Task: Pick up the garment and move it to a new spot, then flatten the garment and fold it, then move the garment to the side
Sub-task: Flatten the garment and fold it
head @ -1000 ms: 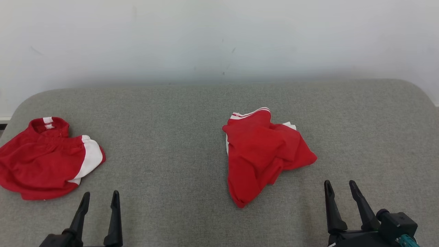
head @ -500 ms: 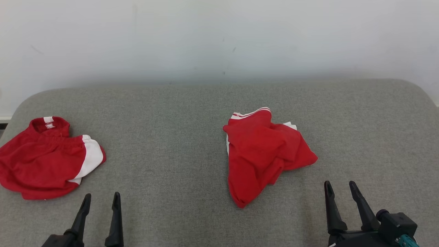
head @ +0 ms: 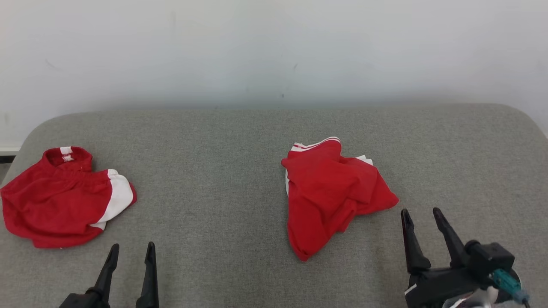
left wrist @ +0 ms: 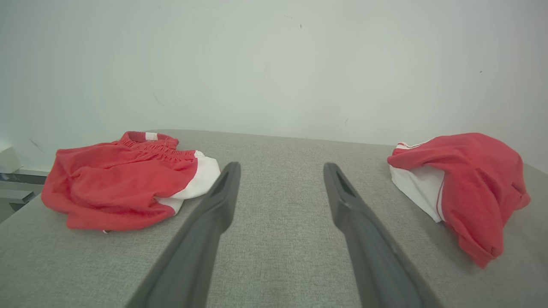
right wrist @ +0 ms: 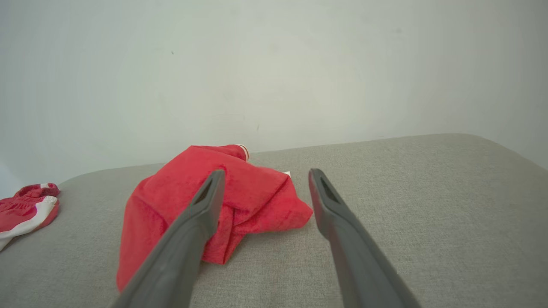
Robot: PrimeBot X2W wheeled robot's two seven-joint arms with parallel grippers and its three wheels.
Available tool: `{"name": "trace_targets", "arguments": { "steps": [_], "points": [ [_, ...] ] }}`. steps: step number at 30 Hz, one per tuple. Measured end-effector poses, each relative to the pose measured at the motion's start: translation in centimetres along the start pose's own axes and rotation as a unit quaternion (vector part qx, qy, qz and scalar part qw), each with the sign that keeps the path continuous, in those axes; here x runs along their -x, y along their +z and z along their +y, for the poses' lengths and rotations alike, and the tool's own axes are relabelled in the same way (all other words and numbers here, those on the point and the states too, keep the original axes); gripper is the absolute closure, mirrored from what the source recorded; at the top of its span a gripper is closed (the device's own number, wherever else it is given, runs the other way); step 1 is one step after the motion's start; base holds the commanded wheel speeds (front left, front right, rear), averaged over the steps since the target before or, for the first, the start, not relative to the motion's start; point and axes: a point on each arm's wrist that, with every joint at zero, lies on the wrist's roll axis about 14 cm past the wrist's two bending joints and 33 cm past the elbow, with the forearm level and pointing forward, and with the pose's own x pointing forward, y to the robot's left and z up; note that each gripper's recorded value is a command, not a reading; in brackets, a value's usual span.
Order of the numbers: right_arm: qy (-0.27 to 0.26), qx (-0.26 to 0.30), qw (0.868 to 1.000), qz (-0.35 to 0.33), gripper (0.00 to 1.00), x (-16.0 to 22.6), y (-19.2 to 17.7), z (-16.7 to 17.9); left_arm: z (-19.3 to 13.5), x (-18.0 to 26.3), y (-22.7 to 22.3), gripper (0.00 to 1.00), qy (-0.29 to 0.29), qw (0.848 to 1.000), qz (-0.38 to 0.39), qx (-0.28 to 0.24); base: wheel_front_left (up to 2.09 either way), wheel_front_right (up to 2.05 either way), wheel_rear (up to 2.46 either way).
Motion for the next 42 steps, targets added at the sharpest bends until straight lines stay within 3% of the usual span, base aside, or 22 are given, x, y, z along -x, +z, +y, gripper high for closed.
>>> {"name": "trace_targets", "arguments": {
  "steps": [6,13,26,37,38,39,40,42],
  "points": [
    [0.022,0.053,0.998,-0.007,0.00,-4.4,2.5,-0.7,-0.3,-0.2,-0.5,0.00,-0.004,1.000,0.008,0.000,0.00,0.00,0.00],
    [0.035,0.106,0.993,0.041,0.00,-9.7,2.4,-1.8,0.0,-0.9,-1.2,0.00,0.002,1.000,0.018,0.002,0.00,0.00,0.00],
    [0.038,0.128,0.973,0.189,0.00,-16.5,-4.7,-3.4,1.1,-2.6,-3.1,0.00,0.020,0.999,0.043,0.007,0.00,0.00,0.00],
    [0.049,0.112,0.942,0.313,0.00,-16.2,-13.1,-2.8,2.2,-2.8,-5.3,0.00,0.038,0.996,0.075,0.009,0.00,0.00,0.00],
    [0.048,0.107,0.941,0.318,0.18,-16.1,-13.3,-2.8,2.3,-2.7,-5.3,0.00,0.039,0.996,0.076,0.009,0.00,0.00,0.00],
    [0.047,0.101,0.941,0.320,0.72,-16.0,-13.3,-2.7,2.2,-2.7,-5.3,0.00,0.039,0.996,0.076,0.011,0.00,0.00,0.00],
    [0.047,0.097,0.941,0.321,1.00,-15.9,-13.3,-2.6,2.2,-2.8,-5.2,0.00,0.039,0.996,0.074,0.013,0.00,0.00,0.00],
    [0.047,0.095,0.941,0.321,1.00,-15.8,-13.3,-2.5,2.1,-2.8,-5.1,0.00,0.038,0.997,0.073,0.014,0.00,0.00,0.00]
  ]
}}
